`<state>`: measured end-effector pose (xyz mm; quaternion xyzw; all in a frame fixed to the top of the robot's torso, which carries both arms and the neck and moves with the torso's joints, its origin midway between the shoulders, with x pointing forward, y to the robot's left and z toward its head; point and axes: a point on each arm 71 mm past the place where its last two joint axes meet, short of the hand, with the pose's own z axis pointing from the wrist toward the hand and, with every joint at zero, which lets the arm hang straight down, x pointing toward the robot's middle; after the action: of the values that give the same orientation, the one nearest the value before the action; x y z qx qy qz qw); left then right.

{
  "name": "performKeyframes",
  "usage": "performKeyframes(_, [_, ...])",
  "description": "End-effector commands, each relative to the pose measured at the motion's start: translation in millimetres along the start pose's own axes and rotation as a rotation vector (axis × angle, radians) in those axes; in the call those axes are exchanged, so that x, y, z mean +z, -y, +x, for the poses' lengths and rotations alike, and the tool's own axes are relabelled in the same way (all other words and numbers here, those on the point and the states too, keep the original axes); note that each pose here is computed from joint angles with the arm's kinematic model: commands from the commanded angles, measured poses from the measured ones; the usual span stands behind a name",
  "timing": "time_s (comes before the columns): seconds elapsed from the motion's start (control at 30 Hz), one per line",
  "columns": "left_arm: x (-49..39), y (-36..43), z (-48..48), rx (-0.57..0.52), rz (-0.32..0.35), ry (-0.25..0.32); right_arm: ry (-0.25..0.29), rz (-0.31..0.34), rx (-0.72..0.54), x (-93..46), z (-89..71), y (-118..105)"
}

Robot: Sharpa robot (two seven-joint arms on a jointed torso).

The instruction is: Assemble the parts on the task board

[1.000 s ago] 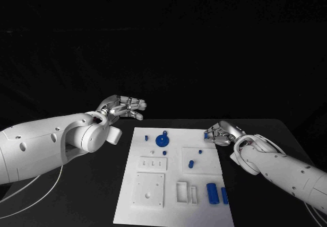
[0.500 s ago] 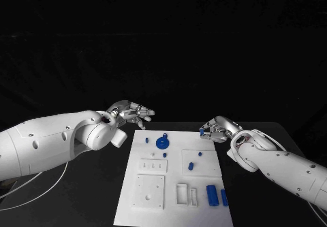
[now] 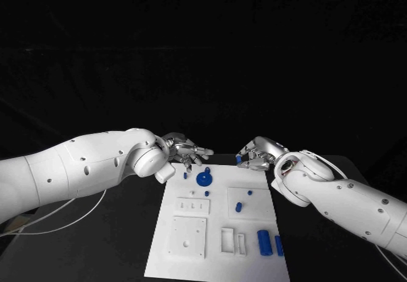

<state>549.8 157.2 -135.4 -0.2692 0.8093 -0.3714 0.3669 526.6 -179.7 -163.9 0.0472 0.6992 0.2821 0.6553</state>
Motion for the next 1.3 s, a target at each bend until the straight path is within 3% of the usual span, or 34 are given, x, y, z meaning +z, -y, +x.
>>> performKeyframes(0.03, [3.7, -3.7, 5.0, 0.08, -0.1, -0.04, -0.029, 0.035, -0.044, 2.3, 4.8, -8.6])
performKeyframes(0.3, [11.3, 1.8, 11.4, 0.107, -0.119, -0.027, -0.053, -0.007, -0.039, 7.8, 15.6, -36.3])
performKeyframes(0.6, [13.4, 5.3, 14.9, 0.117, -0.116, -0.015, -0.068, -0.043, -0.052, 11.4, 22.9, -55.4])
performKeyframes(1.3, [13.7, 8.1, 21.4, 0.134, -0.112, -0.033, -0.079, -0.072, -0.078, 13.1, 32.5, -70.2])
